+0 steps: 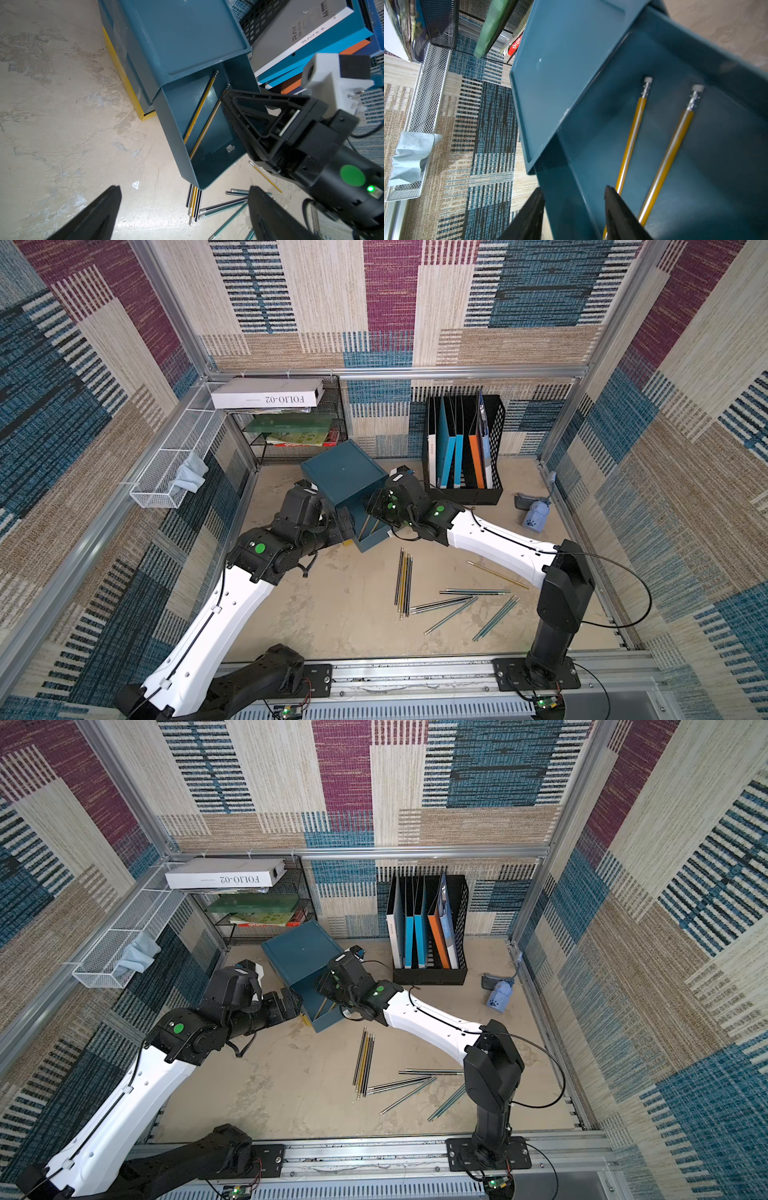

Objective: Please place the pencils in the drawer according to their color
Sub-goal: Place the pencil in the drawer.

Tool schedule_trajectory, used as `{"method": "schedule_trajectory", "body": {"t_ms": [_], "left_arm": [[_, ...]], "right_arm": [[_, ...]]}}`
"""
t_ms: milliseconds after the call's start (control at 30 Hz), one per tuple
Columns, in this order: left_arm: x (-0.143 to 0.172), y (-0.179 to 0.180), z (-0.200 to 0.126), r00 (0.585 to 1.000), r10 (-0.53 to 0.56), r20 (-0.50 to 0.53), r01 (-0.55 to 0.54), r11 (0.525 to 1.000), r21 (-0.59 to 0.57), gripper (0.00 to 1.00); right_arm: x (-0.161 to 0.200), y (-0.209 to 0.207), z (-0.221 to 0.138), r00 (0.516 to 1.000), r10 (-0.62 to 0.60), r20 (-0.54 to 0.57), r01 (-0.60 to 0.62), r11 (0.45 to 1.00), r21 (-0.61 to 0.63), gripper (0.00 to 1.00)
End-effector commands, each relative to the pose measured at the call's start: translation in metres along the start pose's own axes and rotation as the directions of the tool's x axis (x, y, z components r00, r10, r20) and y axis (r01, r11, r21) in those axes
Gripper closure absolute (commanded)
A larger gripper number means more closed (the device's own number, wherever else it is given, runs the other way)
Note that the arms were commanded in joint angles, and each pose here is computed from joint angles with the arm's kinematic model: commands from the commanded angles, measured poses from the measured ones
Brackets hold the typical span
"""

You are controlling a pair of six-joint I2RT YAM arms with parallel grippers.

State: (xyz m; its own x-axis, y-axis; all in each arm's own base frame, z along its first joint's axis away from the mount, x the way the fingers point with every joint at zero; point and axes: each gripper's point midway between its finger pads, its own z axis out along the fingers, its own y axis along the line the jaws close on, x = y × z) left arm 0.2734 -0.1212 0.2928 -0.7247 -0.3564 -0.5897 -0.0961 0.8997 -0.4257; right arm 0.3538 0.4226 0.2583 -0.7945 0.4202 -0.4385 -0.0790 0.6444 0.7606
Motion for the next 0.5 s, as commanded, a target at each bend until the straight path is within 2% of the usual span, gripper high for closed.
{"method": "schedule_trajectory", "body": {"t_ms": [0, 233, 367, 467], "left_arm": [[-0.003, -0.005, -0.002, 1.000, 0.011, 0.007, -0.011, 1.000, 0.020, 0.01], [0.000, -0.011, -0.003, 0.999, 0.046, -0.015, -0.045, 0.998, 0.055, 0.01], [0.017, -0.015, 0.001, 0.994, 0.082, -0.075, -0.074, 0.992, 0.102, 0.01], [0.034, -0.012, 0.003, 0.988, 0.100, -0.115, -0.085, 0.989, 0.123, 0.01]], "right_arm": [[-0.001, 0.008, -0.003, 0.999, -0.032, -0.011, 0.032, 0.999, -0.009, 0.45], [-0.013, 0.037, -0.026, 0.997, -0.074, -0.001, 0.074, 0.995, -0.074, 0.44], [-0.019, 0.047, -0.052, 0.993, -0.117, 0.001, 0.116, 0.989, -0.089, 0.43], [-0.016, 0.040, -0.072, 0.990, -0.142, -0.011, 0.141, 0.987, -0.074, 0.42]]}}
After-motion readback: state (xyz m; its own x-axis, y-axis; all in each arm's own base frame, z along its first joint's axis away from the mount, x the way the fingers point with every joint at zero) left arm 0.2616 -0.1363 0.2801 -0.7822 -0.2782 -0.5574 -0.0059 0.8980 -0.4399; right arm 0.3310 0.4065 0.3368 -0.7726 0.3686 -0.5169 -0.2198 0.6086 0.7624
